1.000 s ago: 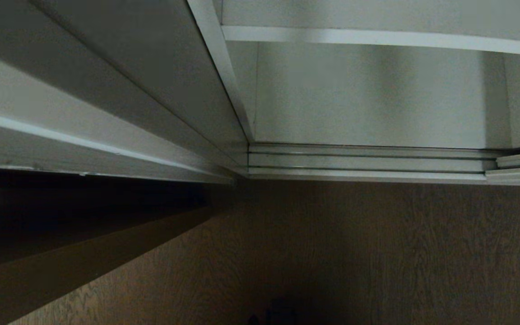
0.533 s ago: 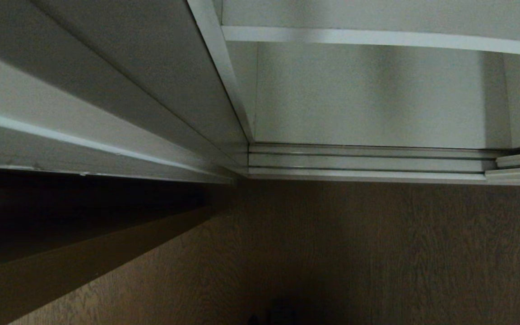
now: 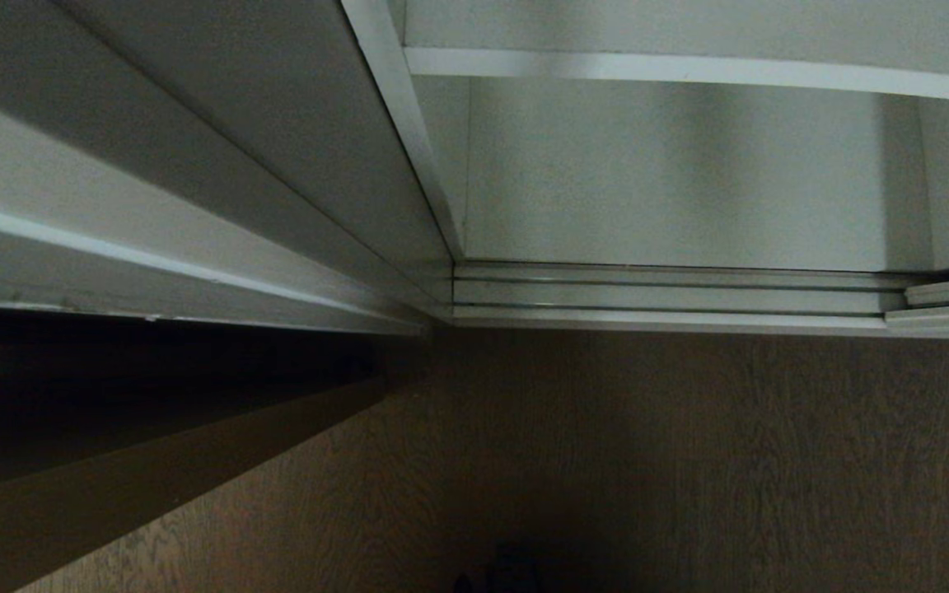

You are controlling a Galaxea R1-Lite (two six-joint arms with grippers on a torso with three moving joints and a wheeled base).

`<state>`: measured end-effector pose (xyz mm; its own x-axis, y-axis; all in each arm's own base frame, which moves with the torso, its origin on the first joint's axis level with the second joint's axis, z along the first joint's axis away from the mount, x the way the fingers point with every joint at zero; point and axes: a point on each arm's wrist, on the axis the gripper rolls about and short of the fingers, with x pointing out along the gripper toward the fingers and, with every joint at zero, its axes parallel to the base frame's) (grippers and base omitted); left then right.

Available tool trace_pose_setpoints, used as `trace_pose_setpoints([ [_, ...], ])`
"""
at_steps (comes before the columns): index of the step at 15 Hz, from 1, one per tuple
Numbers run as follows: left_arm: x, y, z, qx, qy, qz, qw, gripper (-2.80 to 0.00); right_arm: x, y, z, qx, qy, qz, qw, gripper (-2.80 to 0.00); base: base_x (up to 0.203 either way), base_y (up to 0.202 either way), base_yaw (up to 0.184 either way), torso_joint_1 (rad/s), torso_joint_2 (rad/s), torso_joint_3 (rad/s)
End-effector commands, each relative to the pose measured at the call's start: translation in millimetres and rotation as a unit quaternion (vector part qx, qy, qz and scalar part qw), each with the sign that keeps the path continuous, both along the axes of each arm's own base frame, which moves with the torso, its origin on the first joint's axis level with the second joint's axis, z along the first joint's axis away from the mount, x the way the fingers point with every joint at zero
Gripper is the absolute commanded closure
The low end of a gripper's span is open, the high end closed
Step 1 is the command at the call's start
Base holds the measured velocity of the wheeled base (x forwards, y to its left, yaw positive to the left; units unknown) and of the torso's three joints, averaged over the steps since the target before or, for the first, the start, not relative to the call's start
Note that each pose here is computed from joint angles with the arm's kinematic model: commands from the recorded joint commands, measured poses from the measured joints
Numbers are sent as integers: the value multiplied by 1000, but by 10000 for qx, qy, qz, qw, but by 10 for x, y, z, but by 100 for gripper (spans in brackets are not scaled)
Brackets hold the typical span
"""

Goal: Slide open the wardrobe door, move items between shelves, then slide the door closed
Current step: Place the bag on the higher shelf

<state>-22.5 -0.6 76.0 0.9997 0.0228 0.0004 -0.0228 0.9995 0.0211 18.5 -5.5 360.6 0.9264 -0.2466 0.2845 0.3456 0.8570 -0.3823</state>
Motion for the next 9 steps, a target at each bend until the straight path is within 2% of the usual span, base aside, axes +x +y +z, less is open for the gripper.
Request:
trace_pose_setpoints([
  [1, 1, 0, 1, 2, 2, 1, 10000, 0, -98, 2, -48, 33, 3, 80, 10000, -280, 0, 0, 0, 0, 0, 0],
  [4, 0, 0, 5, 2, -5, 7, 10000, 0, -322, -1, -145, 1, 122, 105, 9999, -280, 0, 0, 0, 0, 0, 0],
  [7, -1, 0, 4, 2, -12, 5, 10000, 0, -668, -8, -214, -32, -127, 35, 9999, -280, 0, 0, 0, 0, 0, 0],
  [9, 1, 0, 1, 2, 2, 4, 10000, 0, -880, -14, -322, 11, -139, -132, 9998, -280, 0, 0, 0, 0, 0, 0],
])
